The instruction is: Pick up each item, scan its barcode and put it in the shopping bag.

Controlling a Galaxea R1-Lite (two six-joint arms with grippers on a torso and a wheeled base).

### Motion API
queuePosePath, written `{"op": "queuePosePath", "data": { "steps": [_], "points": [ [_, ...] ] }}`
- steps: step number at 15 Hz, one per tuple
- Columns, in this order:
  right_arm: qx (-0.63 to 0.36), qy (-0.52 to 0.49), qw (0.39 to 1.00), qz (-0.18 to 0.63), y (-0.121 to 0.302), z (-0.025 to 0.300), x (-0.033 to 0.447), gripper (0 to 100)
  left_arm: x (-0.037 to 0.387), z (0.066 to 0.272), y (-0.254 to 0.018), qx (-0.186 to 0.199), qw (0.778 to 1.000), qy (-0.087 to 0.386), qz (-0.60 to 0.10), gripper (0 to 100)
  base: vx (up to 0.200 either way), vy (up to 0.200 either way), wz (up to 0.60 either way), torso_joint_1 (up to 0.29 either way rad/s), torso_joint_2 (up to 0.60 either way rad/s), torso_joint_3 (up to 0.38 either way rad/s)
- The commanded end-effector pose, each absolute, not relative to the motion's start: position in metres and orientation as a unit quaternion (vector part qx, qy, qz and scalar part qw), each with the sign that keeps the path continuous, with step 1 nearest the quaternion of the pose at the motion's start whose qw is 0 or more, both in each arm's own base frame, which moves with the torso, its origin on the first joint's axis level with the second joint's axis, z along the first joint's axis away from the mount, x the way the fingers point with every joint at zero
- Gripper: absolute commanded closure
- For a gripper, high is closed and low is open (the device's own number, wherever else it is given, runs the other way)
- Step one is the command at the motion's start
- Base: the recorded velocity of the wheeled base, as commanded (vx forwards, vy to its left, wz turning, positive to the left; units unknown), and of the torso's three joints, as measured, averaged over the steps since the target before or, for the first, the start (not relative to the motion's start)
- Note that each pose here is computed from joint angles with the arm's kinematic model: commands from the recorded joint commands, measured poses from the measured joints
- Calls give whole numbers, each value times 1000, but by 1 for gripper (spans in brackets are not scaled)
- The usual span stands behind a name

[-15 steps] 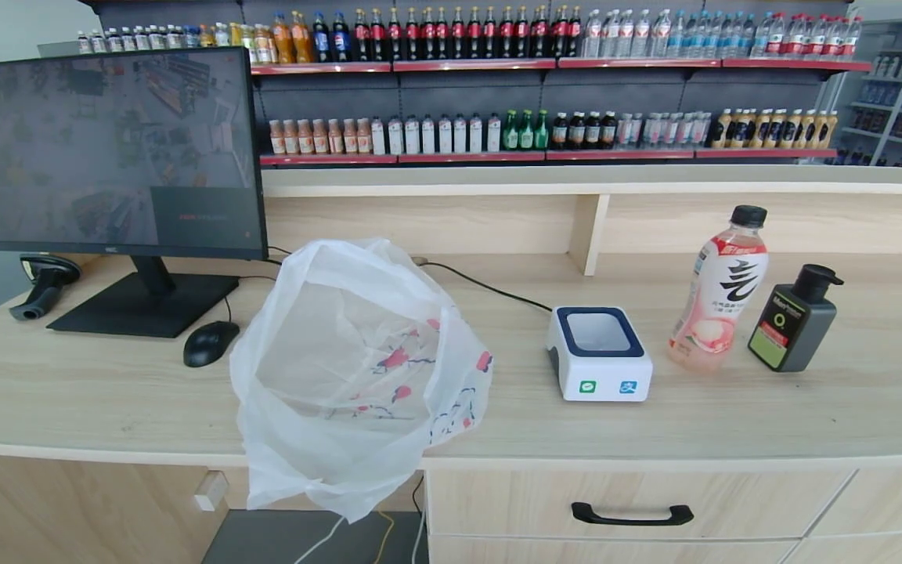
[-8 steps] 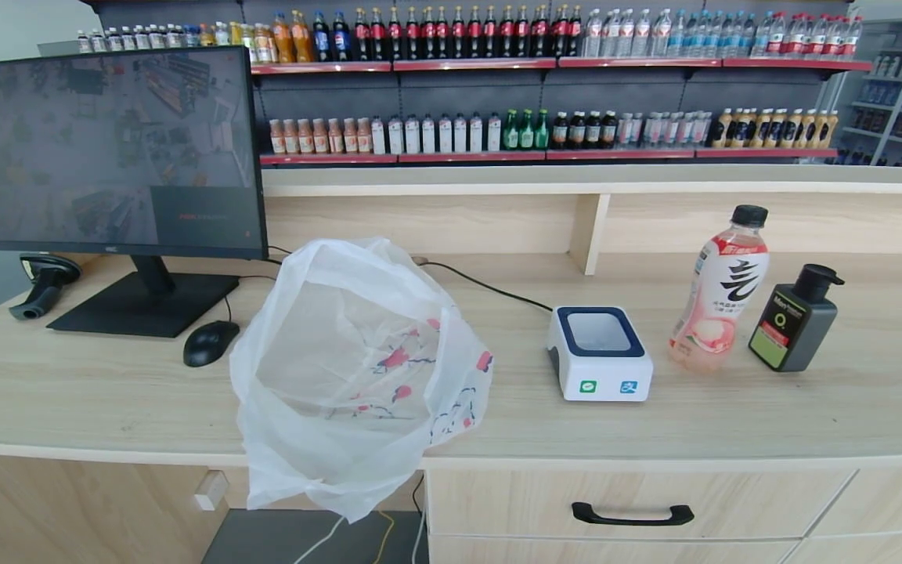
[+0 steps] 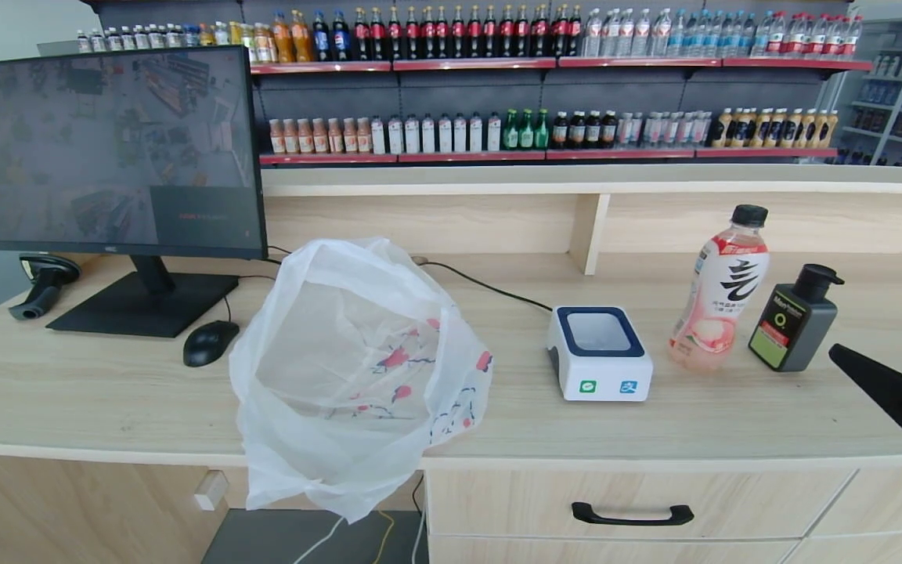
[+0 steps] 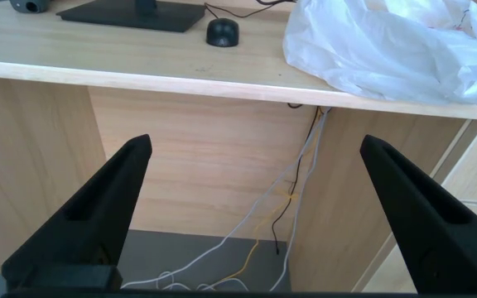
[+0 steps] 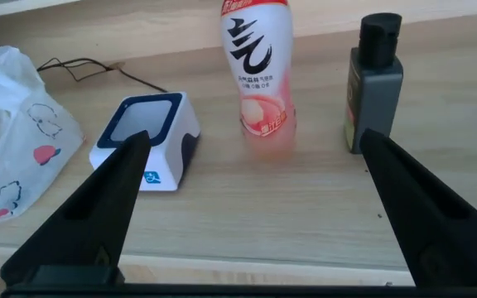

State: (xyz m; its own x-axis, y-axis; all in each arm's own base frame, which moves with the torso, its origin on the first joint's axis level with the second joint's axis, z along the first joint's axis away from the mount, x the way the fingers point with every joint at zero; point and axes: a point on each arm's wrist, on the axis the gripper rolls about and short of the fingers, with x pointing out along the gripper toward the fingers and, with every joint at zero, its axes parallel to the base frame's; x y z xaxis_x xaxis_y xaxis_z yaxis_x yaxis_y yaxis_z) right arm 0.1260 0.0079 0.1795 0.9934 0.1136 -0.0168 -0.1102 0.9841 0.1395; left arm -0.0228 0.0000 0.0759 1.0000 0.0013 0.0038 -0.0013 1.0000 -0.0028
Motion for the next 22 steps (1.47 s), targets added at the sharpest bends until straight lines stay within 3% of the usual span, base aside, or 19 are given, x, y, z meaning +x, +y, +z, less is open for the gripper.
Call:
{"op": "queuePosePath", "data": {
  "steps": [1, 6, 11, 22],
  "points": [
    [64, 35, 994, 85, 14, 176, 138, 0, -23, 76, 0, -2, 1000, -2, 1, 0, 0, 0, 0, 0, 0, 0],
    [66, 40, 993, 88, 18, 191, 180, 0, -23, 76, 0, -2, 1000, -2, 1, 0, 0, 0, 0, 0, 0, 0],
    [82, 26, 993, 79, 15, 192, 191, 0, -23, 76, 0, -2, 1000, -4, 1, 0, 0, 0, 0, 0, 0, 0],
    [21, -7, 996, 84, 16, 176, 259, 0, -23, 76, 0, -2, 1000, -2, 1, 0, 0, 0, 0, 0, 0, 0]
  ]
}}
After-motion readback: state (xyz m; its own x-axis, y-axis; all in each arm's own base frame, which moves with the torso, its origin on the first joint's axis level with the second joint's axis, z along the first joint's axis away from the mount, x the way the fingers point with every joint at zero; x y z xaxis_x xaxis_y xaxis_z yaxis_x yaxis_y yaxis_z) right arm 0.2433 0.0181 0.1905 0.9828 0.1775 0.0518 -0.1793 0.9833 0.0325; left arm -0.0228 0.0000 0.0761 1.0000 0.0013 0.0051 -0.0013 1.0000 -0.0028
